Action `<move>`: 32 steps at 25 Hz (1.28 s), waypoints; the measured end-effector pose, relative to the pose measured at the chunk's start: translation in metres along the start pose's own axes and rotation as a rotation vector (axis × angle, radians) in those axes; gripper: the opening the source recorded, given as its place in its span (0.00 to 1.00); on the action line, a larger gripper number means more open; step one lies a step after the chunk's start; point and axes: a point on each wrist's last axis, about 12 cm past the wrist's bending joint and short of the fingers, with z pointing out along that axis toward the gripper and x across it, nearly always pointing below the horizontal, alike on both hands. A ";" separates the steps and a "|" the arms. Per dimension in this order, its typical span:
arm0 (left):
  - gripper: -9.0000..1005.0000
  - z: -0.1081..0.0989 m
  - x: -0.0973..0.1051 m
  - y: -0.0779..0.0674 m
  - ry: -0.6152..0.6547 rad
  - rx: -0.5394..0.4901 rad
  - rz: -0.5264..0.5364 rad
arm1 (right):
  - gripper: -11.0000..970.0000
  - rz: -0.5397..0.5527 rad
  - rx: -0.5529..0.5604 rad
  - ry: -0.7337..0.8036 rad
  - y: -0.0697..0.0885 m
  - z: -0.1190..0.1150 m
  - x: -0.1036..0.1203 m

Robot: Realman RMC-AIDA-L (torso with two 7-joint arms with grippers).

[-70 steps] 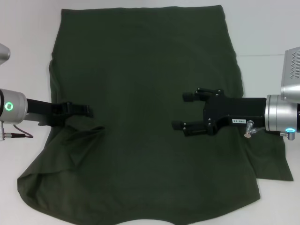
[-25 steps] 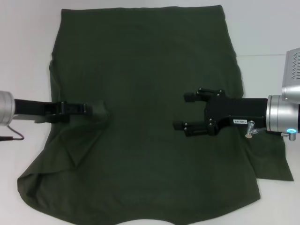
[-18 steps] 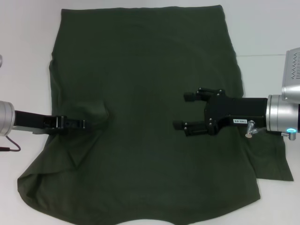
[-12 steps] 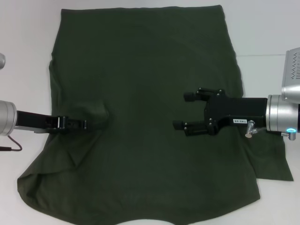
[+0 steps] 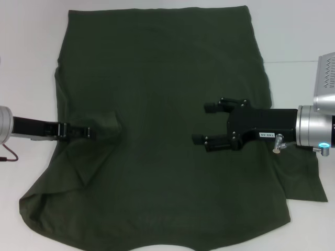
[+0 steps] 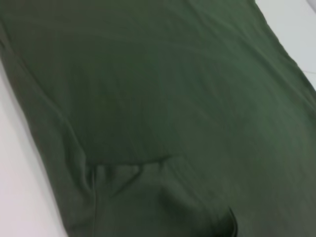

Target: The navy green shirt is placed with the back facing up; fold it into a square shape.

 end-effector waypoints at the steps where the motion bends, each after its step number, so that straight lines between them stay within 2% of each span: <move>1: 0.93 0.000 0.001 0.000 0.006 -0.001 0.000 | 0.98 0.001 0.000 0.000 0.000 0.000 0.000; 9: 0.93 0.014 0.011 -0.007 0.066 0.014 0.019 | 0.98 0.001 -0.008 0.003 0.001 0.002 0.000; 19: 0.93 0.021 0.011 -0.024 0.119 0.095 0.033 | 0.97 0.002 -0.012 0.002 0.002 0.004 -0.001; 26: 0.93 0.034 0.009 -0.062 0.194 0.254 0.071 | 0.97 0.003 -0.013 0.001 0.003 0.004 0.000; 29: 0.93 0.034 0.006 -0.068 0.176 0.286 0.067 | 0.97 0.003 -0.012 0.002 0.003 0.004 0.000; 32: 0.93 0.024 -0.001 -0.064 0.064 0.341 0.032 | 0.97 0.010 -0.007 -0.006 0.002 0.003 -0.001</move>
